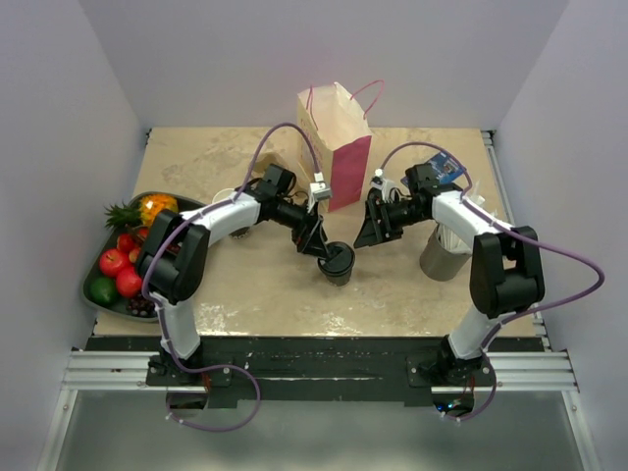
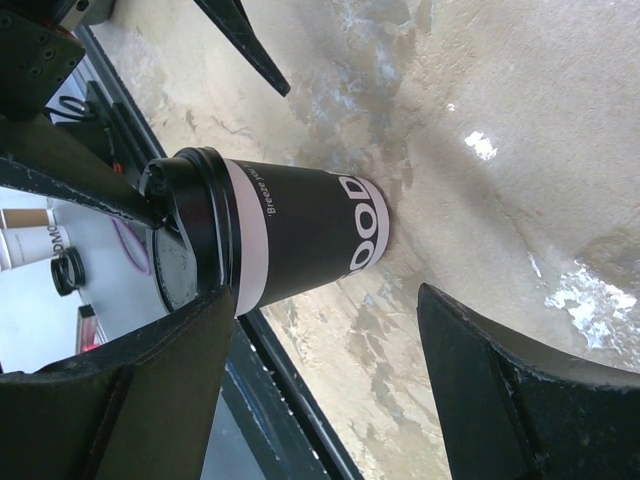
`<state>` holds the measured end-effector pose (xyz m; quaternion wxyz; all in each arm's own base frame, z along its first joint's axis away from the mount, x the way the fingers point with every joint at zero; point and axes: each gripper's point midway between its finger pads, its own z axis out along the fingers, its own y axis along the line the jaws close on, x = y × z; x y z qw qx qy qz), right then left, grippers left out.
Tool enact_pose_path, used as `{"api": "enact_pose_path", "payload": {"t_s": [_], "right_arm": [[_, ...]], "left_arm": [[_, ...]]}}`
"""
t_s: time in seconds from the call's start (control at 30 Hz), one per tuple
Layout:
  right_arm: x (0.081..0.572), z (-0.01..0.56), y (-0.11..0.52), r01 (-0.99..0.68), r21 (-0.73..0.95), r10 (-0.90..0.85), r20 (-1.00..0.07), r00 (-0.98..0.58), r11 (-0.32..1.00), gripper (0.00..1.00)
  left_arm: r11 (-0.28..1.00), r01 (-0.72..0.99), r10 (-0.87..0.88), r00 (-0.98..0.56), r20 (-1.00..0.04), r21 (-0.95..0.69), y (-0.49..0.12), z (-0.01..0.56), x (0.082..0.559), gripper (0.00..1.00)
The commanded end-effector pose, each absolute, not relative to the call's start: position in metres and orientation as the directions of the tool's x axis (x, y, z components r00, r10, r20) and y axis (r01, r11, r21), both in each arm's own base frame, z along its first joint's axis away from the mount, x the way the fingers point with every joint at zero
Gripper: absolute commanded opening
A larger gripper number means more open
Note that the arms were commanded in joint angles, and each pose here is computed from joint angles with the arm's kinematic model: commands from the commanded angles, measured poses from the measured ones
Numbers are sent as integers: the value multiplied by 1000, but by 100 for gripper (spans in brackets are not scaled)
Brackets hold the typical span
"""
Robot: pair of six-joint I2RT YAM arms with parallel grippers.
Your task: Pack the takeout coffee
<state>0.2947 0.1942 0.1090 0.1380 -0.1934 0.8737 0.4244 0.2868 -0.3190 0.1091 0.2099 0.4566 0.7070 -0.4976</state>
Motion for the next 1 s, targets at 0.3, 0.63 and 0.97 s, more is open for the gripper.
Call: {"api": "enact_pose_path", "payload": {"t_s": [0.3, 0.63, 0.97], "right_arm": [[283, 107, 199, -458, 728, -264, -374, -889, 510, 77], [283, 117, 203, -466, 751, -271, -379, -885, 468, 77], [282, 113, 205, -442, 768, -269, -353, -896, 463, 76]], "left_arm": [[81, 871, 420, -471, -776, -485, -327, 120, 304, 93], [68, 865, 404, -479, -779, -496, -329, 126, 303, 93], [64, 863, 395, -483, -782, -501, -331, 130, 302, 93]]}}
